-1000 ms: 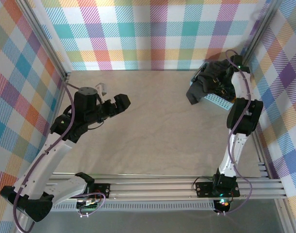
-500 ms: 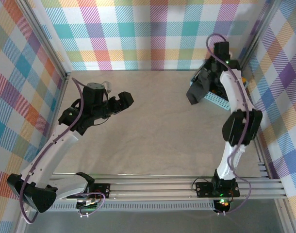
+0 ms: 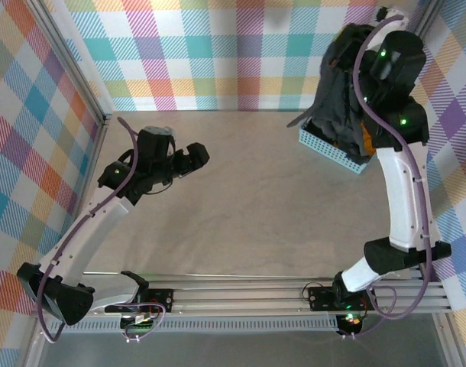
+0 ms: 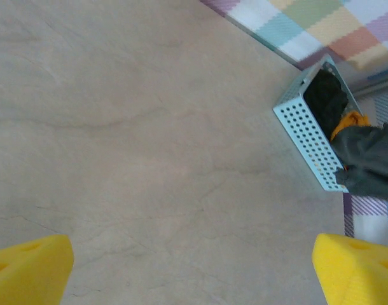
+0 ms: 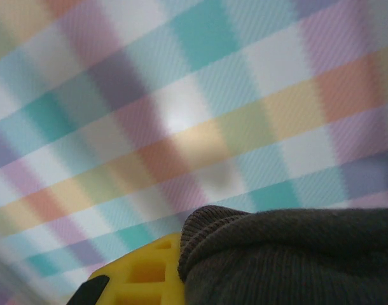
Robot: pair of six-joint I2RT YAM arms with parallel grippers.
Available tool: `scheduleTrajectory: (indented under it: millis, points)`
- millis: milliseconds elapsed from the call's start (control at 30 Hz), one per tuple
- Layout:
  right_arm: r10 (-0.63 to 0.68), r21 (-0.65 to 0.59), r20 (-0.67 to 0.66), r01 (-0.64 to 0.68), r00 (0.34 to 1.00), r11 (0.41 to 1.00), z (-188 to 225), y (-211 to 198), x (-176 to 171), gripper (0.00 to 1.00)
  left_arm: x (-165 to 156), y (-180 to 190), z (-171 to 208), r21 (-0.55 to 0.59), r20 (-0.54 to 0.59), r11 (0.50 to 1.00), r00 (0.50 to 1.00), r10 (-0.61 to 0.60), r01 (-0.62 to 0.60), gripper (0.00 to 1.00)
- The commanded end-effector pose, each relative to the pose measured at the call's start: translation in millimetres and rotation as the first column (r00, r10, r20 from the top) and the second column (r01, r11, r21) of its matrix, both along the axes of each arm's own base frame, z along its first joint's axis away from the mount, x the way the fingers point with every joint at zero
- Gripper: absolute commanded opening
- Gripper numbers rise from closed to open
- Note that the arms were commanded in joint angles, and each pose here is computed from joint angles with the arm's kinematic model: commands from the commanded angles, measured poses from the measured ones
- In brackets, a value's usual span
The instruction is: Fold and stack the t-shirts
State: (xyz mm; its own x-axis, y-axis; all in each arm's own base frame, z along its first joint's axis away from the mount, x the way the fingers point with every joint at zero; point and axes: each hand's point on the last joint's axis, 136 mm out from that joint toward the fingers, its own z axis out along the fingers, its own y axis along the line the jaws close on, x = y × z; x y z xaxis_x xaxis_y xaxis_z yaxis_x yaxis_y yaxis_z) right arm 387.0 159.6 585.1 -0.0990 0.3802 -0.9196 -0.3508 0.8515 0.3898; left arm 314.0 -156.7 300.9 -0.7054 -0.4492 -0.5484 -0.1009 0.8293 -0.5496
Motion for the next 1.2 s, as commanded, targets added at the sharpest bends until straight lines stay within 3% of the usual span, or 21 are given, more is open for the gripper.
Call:
scheduleTrajectory:
  millis: [0,100,200,233,333,400,600,733,933,1100,1167]
  points:
    - [0.213,-0.029,-0.098,-0.217,0.972,0.976,-44,73,-5,0.0,-11,27,12,0.083,0.031,0.993,0.996,0.082,-0.084,0.97]
    - [0.346,0.002,-0.261,-0.358,0.901,0.934,-115,143,-10,0.0,-20,47,13,0.124,0.035,0.98,0.988,0.151,-0.154,0.97]
    - [0.477,0.047,-0.442,-0.511,0.76,0.858,-196,218,-23,0.04,-31,62,11,0.142,0.038,0.969,0.98,0.198,-0.201,0.97]
    - [0.508,0.061,-0.51,-0.56,0.693,0.826,-228,243,-31,0.17,-35,64,10,0.142,0.038,0.968,0.978,0.205,-0.208,0.98]
    - [0.534,0.105,-0.605,-0.606,0.59,0.789,-279,274,-44,0.45,-46,72,1,0.144,0.018,0.963,0.974,0.226,-0.227,0.98]
    - [0.524,0.125,-0.634,-0.593,0.569,0.795,-296,276,-45,0.54,-53,75,-7,0.152,-0.01,0.961,0.972,0.233,-0.229,0.98]
    - [0.405,0.111,-0.676,-0.458,0.616,0.882,-316,211,-24,0.6,-59,51,-41,0.085,-0.145,0.985,0.976,0.162,-0.151,0.97]
    - [0.184,0.059,-0.75,-0.212,0.635,0.975,-344,111,-2,0.59,-49,12,-72,-0.034,-0.274,0.994,0.958,0.088,-0.101,0.91]
    - [-0.025,0.012,-0.842,0.064,0.538,0.998,-390,-12,-6,0.57,-23,-54,-131,-0.117,-0.436,0.987,0.899,0.045,-0.107,0.88]
    - [-0.055,0.034,-0.886,0.182,0.46,0.983,-421,-66,-18,0.57,-4,-107,-183,-0.138,-0.552,0.975,0.831,0.071,-0.176,0.85]
    - [-0.057,0.036,-0.898,0.202,0.436,0.979,-432,-77,-21,0.56,3,-122,-205,-0.119,-0.586,0.971,0.804,0.099,-0.206,0.76]
